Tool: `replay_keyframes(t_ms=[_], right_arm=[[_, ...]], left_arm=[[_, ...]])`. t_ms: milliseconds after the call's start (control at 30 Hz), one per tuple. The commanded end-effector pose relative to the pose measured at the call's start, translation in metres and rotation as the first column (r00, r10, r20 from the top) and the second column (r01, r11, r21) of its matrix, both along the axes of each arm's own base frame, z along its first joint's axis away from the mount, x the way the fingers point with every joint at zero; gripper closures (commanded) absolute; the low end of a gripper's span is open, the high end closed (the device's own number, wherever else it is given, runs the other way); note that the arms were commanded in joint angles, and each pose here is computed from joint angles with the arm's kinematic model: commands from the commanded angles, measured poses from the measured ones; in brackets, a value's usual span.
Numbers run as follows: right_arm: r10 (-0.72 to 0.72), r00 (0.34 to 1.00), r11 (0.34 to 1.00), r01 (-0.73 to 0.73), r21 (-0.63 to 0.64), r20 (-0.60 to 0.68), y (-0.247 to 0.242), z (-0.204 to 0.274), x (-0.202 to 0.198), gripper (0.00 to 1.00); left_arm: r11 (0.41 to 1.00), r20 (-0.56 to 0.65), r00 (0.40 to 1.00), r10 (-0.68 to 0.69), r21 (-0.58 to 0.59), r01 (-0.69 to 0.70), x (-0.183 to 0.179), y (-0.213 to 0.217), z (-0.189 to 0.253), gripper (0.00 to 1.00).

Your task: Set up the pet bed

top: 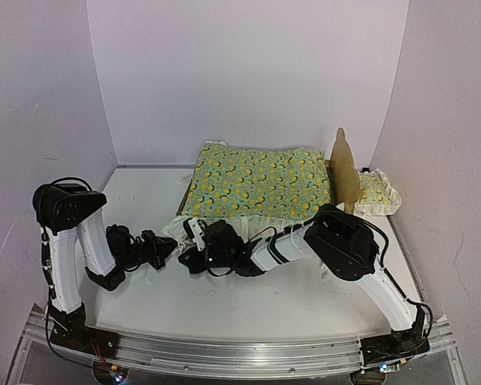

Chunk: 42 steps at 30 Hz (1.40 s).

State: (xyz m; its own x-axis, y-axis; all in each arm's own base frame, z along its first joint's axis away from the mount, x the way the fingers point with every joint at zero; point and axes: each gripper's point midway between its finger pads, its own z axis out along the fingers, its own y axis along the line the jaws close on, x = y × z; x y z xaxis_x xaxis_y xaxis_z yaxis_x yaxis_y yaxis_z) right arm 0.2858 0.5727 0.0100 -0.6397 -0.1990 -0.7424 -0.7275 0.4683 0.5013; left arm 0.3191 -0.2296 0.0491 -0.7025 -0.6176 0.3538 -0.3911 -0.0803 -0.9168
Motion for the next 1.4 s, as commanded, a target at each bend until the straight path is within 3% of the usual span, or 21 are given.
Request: replay_keyframes(t_ms=[0, 233, 433, 633, 733, 900, 1033, 1133, 1200, 1367], right_arm=[[0.094, 0.996, 0.995, -0.094, 0.036, 0.002, -0.012, 0.052, -0.028, 1.00], [0.074, 0.990, 0.997, -0.076, -0.016, -0.118, -0.050, 0.038, -0.026, 1.00], [0.056, 0.992, 0.998, -0.059, -0.026, -0.114, -0.057, 0.038, -0.014, 1.00], [0.035, 0.995, 0.998, -0.039, -0.049, -0.090, -0.063, 0.037, -0.003, 1.00], [0.046, 0.995, 0.998, -0.050, -0.048, -0.086, -0.063, 0.037, -0.002, 1.00], [0.051, 0.998, 0.997, -0.053, -0.049, -0.040, -0.065, 0.048, 0.000, 1.00], [0.053, 0.999, 0.998, -0.053, -0.039, -0.013, -0.066, 0.059, 0.000, 1.00], [0.045, 0.999, 0.998, -0.045, -0.039, 0.002, -0.068, 0.064, 0.001, 1.00], [0.035, 0.999, 0.999, -0.034, -0.042, 0.012, -0.070, 0.065, 0.003, 1.00], [-0.020, 0.999, 0.997, 0.023, -0.070, 0.042, -0.079, 0.061, 0.015, 1.00]], left_arm=[[1.000, 0.037, 0.999, 0.007, 0.024, -0.008, 0.004, 0.001, 0.000, 1.00], [0.992, 0.099, 0.992, 0.075, 0.096, -0.084, 0.013, 0.013, -0.001, 1.00], [0.985, 0.204, 0.974, 0.098, 0.120, -0.124, 0.029, 0.014, 0.021, 1.00], [0.896, 0.258, 0.948, 0.186, 0.352, -0.272, 0.041, 0.045, 0.028, 1.00], [0.885, 0.244, 0.953, 0.179, 0.384, -0.264, 0.049, 0.043, 0.029, 1.00], [0.872, -0.012, 0.954, 0.300, 0.409, -0.269, 0.035, 0.056, -0.011, 1.00], [0.818, -0.096, 0.925, 0.366, 0.507, -0.271, 0.027, 0.070, -0.027, 1.00], [0.823, -0.146, 0.919, 0.366, 0.512, -0.246, 0.026, 0.069, -0.037, 1.00], [0.813, -0.091, 0.935, 0.342, 0.528, -0.246, 0.038, 0.066, -0.028, 1.00], [0.729, 0.208, 0.945, 0.251, 0.602, -0.326, 0.078, 0.065, 0.034, 1.00]])
